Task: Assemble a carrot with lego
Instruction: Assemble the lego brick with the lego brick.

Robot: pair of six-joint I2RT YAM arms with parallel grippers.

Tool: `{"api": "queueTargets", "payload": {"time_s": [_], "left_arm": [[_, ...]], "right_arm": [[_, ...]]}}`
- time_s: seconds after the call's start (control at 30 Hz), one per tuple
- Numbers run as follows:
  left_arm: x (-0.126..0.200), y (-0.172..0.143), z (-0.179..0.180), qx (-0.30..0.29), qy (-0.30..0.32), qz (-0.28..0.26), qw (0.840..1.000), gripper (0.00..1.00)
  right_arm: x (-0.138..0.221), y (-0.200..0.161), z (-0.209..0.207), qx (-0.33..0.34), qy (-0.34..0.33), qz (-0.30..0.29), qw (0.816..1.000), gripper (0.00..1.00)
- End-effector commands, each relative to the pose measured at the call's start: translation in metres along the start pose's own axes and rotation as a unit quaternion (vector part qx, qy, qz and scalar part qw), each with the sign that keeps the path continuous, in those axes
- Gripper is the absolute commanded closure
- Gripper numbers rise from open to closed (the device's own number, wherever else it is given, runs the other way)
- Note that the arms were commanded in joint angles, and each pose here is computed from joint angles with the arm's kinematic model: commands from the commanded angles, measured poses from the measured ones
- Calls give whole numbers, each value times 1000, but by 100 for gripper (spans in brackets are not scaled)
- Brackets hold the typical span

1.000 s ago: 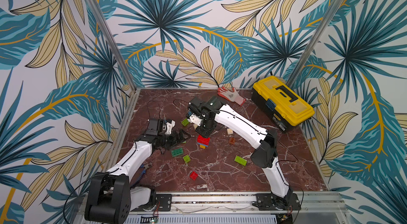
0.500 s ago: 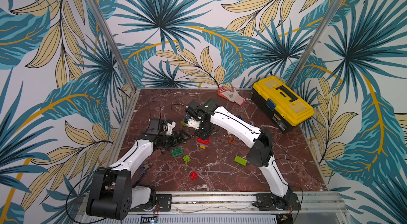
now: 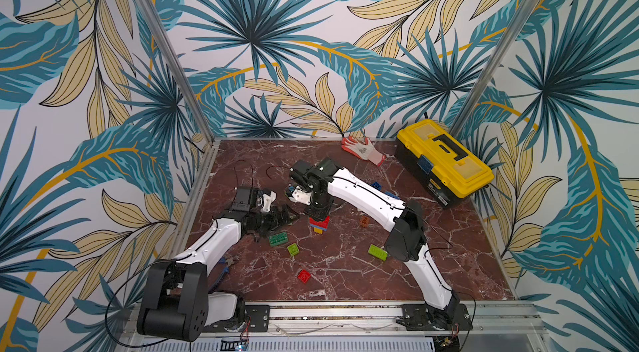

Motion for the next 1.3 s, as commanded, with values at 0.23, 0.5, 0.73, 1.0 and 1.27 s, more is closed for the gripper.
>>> {"api": "queueTargets", "payload": {"time_s": [0.23,0.5,0.73,1.0,1.27], "left_arm": [[-1,7,1,-12,0,-7,1000,0],[-1,7,2,-10,1,-7,1000,1],[-1,8,3,-9,2,-6,1000,1],[-2,8,3,-8,2,-5,1000,1],[-2,9,3,-7,2,-5,1000,1]], "right_arm": [[-13,-1,2,16,13,15,1000,66],[-12,-4,-1,22,10,10,1000,65],[-13,-2,-4,22,8,5,1000,65],[-16,-4,-8,27,5,10,1000,65],[-19,-9,-8,37,10,19,999,64]]}}
Point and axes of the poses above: each gripper's point midway between its finger pads, its own x axis back along the fingers, its own z axis along the line the jaws close on, y = z × x, the point moved 7 cm from there along x, back along the fingers, and after that the axes turned 5 degrees about -x, right-handed, at the moved point
